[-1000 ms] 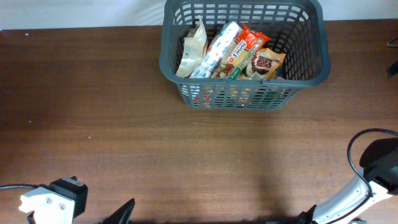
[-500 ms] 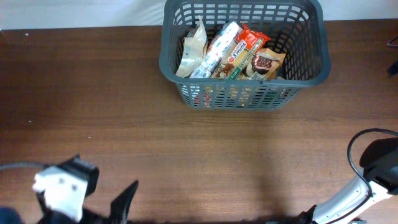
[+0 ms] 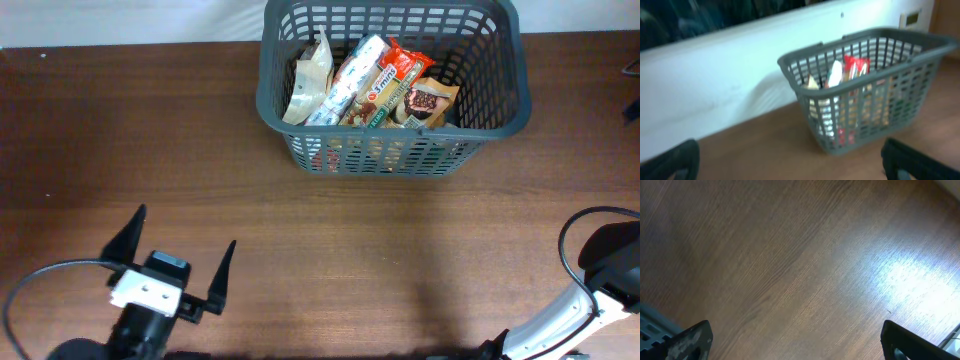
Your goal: Pack container
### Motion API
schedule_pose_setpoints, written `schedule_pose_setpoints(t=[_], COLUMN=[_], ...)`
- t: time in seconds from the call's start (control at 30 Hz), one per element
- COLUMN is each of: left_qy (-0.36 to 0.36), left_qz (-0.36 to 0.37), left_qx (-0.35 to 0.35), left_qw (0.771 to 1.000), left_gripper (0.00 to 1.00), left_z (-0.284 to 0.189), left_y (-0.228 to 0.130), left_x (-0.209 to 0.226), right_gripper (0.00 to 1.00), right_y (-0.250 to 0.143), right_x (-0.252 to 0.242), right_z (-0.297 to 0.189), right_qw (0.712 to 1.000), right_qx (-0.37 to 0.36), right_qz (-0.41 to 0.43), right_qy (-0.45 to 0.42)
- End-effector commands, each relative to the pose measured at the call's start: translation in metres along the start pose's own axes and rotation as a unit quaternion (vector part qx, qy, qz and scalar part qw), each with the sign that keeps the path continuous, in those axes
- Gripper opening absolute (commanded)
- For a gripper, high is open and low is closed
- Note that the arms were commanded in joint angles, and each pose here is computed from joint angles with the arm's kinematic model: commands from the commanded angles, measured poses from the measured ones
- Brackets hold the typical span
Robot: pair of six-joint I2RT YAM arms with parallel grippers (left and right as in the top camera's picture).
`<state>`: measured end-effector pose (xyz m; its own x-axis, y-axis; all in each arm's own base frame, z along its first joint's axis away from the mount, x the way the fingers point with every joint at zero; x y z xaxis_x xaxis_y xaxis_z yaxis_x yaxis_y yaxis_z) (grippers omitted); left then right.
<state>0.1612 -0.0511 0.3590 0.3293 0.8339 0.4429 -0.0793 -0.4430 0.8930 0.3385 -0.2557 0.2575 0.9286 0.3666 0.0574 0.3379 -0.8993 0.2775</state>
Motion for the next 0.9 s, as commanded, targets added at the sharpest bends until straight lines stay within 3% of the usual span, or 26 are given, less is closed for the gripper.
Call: schedule_pose_setpoints(t=[0.0,0.33,0.87], left_qy=[0.003,0.043,0.083], left_qz=[0.026,0.047,0.061], left_qx=[-0.010,-0.071,-0.053], left_qw=[1.000,0.996,0.993], left_gripper=[0.99,0.99,0.99], left_z=[0.011,0.038,0.051], left_y=[-0.027,-0.072,-0.125], left_x=[-0.011,-0.023,-0.026], right_gripper=[0.99,0.99,0.99], right_y=[0.000,0.000,0.000], right_x=[-0.001,-0.001,-0.001], right_z=[-0.004,-0.004,-0.004], right_qw=[1.000,1.000,1.000], right_qx=[-0.005,-0.005,-0.005], right_qz=[0.004,0.004,0.004], right_qy=[0.001,0.001,0.001])
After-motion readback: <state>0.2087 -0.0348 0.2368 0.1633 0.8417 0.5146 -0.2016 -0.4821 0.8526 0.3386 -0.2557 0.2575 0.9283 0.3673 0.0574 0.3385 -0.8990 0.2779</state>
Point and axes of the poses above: each gripper's point midway between its finger pads, its own z axis out along the fingers, its own x axis along the line the jaws close on, y = z × x, the point moved 2 cm from there along -z, back along the fingers, and after that the axes turned 15 degrees about z, right-handed, at the moved point
